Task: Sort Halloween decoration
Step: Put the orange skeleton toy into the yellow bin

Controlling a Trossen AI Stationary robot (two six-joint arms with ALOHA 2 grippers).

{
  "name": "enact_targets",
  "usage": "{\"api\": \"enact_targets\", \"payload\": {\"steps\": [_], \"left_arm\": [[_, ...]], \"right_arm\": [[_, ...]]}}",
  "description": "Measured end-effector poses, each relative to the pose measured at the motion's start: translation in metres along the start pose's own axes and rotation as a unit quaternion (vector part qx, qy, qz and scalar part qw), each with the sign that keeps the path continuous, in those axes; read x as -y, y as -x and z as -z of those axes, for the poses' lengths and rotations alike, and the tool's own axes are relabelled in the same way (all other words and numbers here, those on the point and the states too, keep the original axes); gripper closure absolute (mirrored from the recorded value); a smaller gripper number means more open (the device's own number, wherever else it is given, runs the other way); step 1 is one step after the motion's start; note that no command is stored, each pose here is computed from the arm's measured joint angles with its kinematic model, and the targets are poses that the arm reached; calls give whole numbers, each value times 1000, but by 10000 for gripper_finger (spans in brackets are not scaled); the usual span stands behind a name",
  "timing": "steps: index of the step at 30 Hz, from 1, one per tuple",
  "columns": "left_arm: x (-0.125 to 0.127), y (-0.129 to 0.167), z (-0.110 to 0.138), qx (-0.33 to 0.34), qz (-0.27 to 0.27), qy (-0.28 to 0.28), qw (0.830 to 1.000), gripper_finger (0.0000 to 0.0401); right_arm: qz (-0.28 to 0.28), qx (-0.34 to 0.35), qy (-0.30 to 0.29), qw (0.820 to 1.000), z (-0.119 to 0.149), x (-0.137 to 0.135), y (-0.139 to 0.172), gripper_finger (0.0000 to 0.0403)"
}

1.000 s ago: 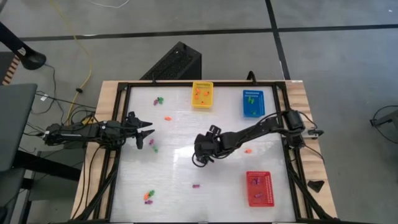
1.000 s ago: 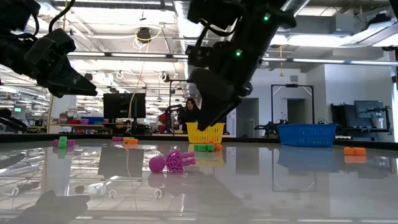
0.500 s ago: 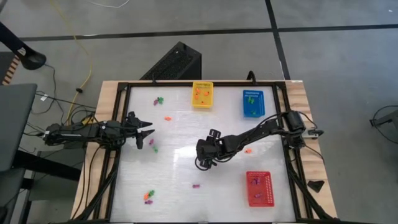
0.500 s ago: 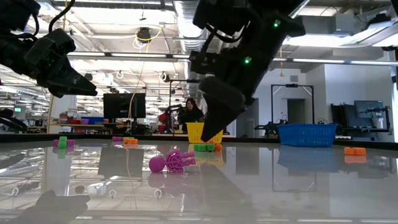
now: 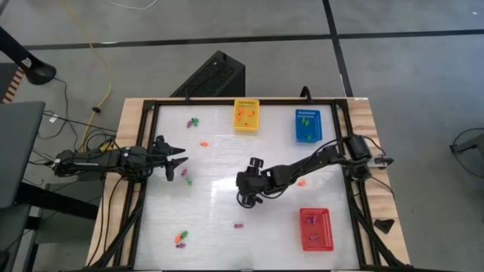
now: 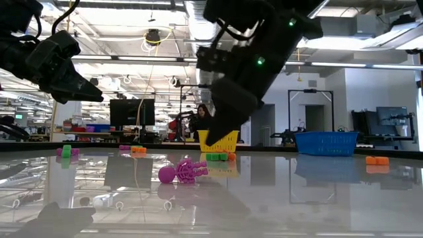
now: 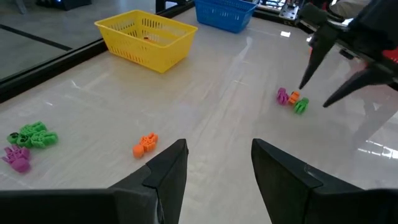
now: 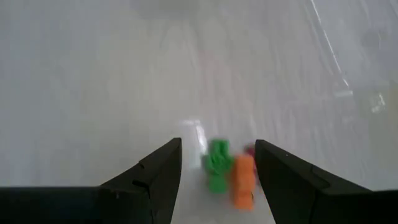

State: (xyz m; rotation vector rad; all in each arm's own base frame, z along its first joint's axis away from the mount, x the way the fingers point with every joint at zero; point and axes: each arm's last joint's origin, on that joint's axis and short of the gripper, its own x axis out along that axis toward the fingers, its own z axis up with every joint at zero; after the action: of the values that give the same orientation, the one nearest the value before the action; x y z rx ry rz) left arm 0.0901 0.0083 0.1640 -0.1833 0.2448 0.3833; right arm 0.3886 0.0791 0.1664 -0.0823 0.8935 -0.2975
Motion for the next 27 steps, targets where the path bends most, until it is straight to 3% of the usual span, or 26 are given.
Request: {"api": "enact_targets", "payload": {"steps": [11, 27], "left_arm": [[0, 0, 0, 0, 0, 0, 1000, 232], [0, 0, 0, 0, 1, 0, 1000, 232]], "right_arm": [[14, -68, 15, 997, 12, 11, -8, 178], [-29, -99, 19, 994, 12, 32, -27, 285]]}}
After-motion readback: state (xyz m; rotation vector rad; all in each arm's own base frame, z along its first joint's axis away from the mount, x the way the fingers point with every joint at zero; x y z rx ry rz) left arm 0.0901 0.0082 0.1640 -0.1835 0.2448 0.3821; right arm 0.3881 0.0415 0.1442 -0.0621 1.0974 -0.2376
